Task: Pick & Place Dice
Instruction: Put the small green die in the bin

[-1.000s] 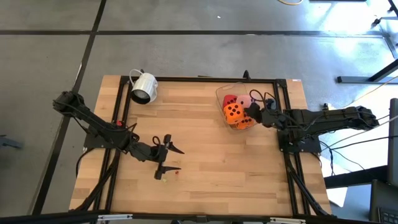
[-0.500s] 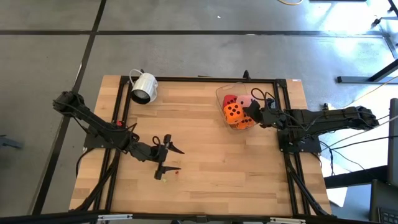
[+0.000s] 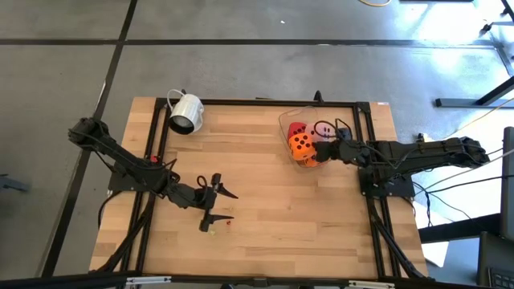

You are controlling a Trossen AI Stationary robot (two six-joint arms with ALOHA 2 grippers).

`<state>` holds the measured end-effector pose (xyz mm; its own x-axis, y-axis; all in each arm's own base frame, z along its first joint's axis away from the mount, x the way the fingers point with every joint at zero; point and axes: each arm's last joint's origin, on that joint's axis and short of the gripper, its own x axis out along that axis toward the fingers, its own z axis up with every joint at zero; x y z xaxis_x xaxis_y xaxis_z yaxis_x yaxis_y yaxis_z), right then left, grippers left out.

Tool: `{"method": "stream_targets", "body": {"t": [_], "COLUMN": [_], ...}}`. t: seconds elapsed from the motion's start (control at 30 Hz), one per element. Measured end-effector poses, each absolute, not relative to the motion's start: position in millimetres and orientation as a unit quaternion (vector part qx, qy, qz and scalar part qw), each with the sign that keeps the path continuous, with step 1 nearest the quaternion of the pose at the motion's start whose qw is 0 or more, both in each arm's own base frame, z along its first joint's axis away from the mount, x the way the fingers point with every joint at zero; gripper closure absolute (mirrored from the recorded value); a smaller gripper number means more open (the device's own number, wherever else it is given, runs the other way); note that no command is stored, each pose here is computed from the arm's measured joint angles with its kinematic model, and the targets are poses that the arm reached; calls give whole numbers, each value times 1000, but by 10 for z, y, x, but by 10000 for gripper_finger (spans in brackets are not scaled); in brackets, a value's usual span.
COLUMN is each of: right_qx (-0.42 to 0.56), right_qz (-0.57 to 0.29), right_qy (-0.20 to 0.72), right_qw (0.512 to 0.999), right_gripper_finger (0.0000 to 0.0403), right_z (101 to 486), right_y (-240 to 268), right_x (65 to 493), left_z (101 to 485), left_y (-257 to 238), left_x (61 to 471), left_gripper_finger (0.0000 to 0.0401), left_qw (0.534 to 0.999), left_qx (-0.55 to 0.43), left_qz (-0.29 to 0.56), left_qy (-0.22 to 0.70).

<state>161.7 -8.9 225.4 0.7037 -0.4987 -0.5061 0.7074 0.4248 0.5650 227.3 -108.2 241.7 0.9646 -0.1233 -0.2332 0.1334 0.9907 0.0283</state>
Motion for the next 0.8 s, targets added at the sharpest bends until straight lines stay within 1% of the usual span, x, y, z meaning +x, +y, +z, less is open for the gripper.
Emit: {"method": "stream_targets", "body": {"t": [0.1,0.23,0.33,0.57,0.67,0.8], "right_qx": [370,281,240,163,134,116], "right_qz": [-363,-365,-355,-259,-221,-179], "right_qy": [136,124,96,27,-2,-12], "right_qw": [844,879,898,952,966,977], "right_gripper_finger": [243,243,243,243,243,243], "right_z": [2258,2319,2398,2663,2760,2801], "right_y": [-93,-77,-27,176,282,415], "right_x": [1617,1643,1664,1695,1689,1669], "left_z": [2417,2417,2417,2416,2401,2369], "left_y": [-1082,-1082,-1081,-1097,-1096,-1091], "left_x": [2273,2273,2274,2271,2267,2259], "left_gripper_finger": [107,107,107,107,107,107], "left_qw": [991,991,991,989,987,982], "left_qx": [22,22,22,8,-37,-90], "left_qz": [-65,-65,-65,-90,-84,-72], "left_qy": [116,116,116,119,131,152]}}
